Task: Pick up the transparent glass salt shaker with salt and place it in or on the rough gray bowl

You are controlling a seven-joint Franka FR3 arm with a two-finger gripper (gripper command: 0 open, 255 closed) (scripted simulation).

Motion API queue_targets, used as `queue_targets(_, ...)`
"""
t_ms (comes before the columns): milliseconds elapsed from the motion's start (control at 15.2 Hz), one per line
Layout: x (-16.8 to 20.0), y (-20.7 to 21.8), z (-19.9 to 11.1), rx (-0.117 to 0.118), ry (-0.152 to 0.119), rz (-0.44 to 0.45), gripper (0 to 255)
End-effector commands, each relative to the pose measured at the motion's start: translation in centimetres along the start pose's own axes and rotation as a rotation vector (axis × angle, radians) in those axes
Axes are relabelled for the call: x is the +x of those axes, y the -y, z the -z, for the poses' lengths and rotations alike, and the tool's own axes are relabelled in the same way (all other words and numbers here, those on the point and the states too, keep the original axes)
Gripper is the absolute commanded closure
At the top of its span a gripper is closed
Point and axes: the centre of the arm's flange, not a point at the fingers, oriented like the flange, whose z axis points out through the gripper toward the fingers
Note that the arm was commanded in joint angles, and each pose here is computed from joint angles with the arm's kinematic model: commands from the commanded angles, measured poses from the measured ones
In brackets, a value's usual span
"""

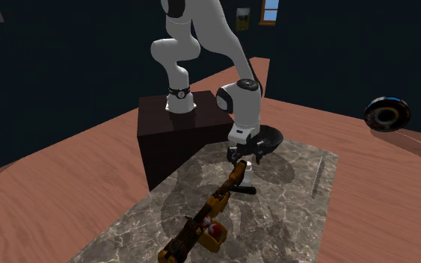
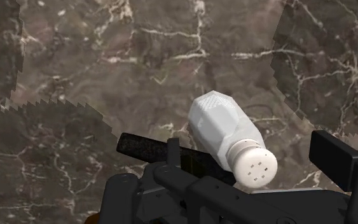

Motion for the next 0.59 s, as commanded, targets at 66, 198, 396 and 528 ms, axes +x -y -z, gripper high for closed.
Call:
queue_targets(66,0.0,0.0,-0.09,0.0,0.0,0.0,0)
queue_targets(198,0.0,0.0,-0.09,0.0,0.0,0.0,0)
queue_targets(396,-0.01,0.0,-0.08,0.0,0.0,0.0,255)
queue_targets(528,-0.01,0.0,-0.09,0.0,0.0,0.0,255)
